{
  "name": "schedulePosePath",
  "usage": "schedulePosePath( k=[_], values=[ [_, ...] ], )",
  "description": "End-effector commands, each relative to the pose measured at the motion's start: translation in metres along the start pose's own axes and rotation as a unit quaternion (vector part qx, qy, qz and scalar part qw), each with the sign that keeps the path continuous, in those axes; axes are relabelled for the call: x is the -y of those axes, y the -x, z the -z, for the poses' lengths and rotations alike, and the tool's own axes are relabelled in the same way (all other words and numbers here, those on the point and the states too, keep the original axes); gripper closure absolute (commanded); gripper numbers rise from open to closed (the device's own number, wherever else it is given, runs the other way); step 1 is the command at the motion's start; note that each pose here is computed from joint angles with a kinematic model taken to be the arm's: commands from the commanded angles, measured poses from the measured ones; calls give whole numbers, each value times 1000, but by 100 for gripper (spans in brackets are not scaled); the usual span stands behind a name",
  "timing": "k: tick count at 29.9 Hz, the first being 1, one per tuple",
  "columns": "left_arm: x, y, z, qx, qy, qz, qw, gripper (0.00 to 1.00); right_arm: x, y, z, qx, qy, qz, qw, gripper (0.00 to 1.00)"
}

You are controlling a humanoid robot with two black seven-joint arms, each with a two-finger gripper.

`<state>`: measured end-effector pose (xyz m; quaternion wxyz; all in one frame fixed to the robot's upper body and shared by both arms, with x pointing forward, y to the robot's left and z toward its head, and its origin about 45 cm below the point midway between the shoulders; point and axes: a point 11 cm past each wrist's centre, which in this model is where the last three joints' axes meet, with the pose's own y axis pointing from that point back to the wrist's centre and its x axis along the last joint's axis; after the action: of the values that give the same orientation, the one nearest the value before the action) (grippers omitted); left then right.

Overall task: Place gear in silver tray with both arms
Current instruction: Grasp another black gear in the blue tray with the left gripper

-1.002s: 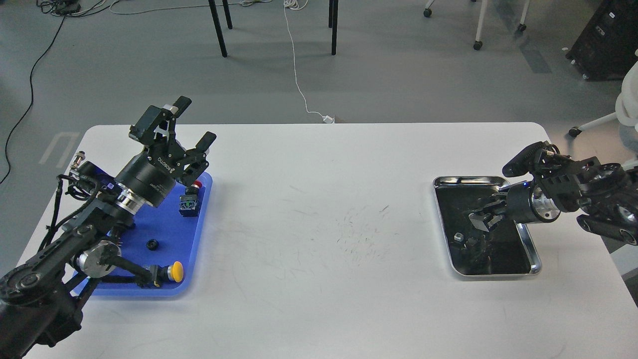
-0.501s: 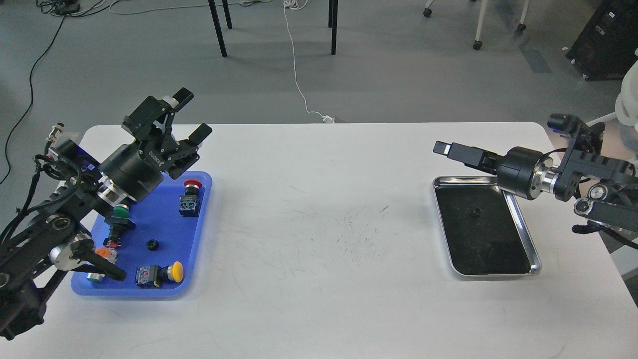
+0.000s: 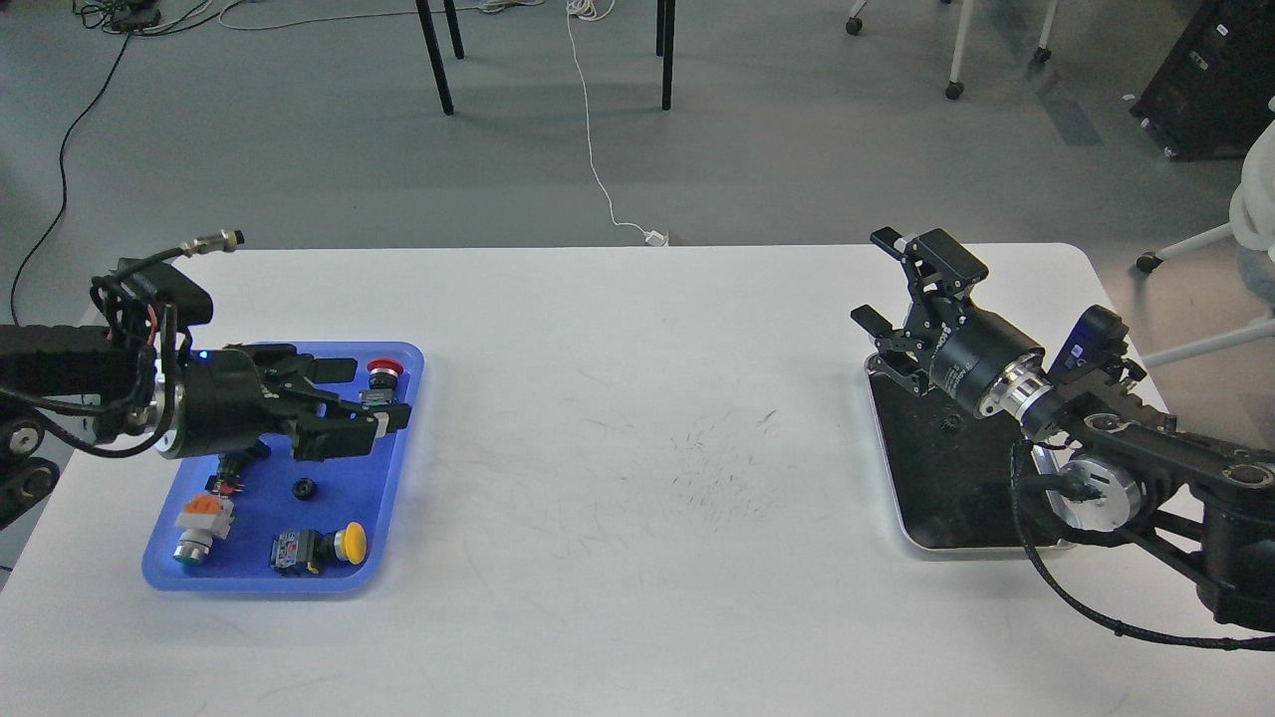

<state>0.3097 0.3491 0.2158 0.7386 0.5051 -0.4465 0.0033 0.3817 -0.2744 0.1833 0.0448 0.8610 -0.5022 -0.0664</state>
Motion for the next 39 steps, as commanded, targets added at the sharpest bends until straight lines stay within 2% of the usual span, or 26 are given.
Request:
schedulePosePath(
  k=[1,9,13,21,26,28,29,30,36,39],
  values=[
    [5,27,6,32,-11,45,998,13,0,0,0,0,0,0,1000,1],
    [9,55,26,20,-32,96,995,26,0,0,1,0,-1,1,1000,1],
    [15,59,31,9,-37,99,994,37,-1,-1,2,0,-2,0,1000,1],
    [28,64,34,-5,-39,101,994,39,-2,-4,4,-2,-2,0,1000,1],
    [26,71,42,-15,-51,108,993,45,-2,-4,5,-2,-3,0,1000,1],
    [27,74,41,-14,-49,113,992,56,-2,-4,5,-2,-3,0,1000,1],
    [28,77,40,-14,-47,119,992,67,-2,-4,5,-2,-4,0,1000,1],
    [28,79,39,-12,-46,121,991,71,-2,-4,5,-2,-4,0,1000,1],
    [34,79,34,-12,-38,120,992,69,-2,-3,5,-1,-3,0,1000,1],
    [34,79,34,-12,-38,120,992,72,-3,-4,4,-1,-3,0,1000,1]
  ],
)
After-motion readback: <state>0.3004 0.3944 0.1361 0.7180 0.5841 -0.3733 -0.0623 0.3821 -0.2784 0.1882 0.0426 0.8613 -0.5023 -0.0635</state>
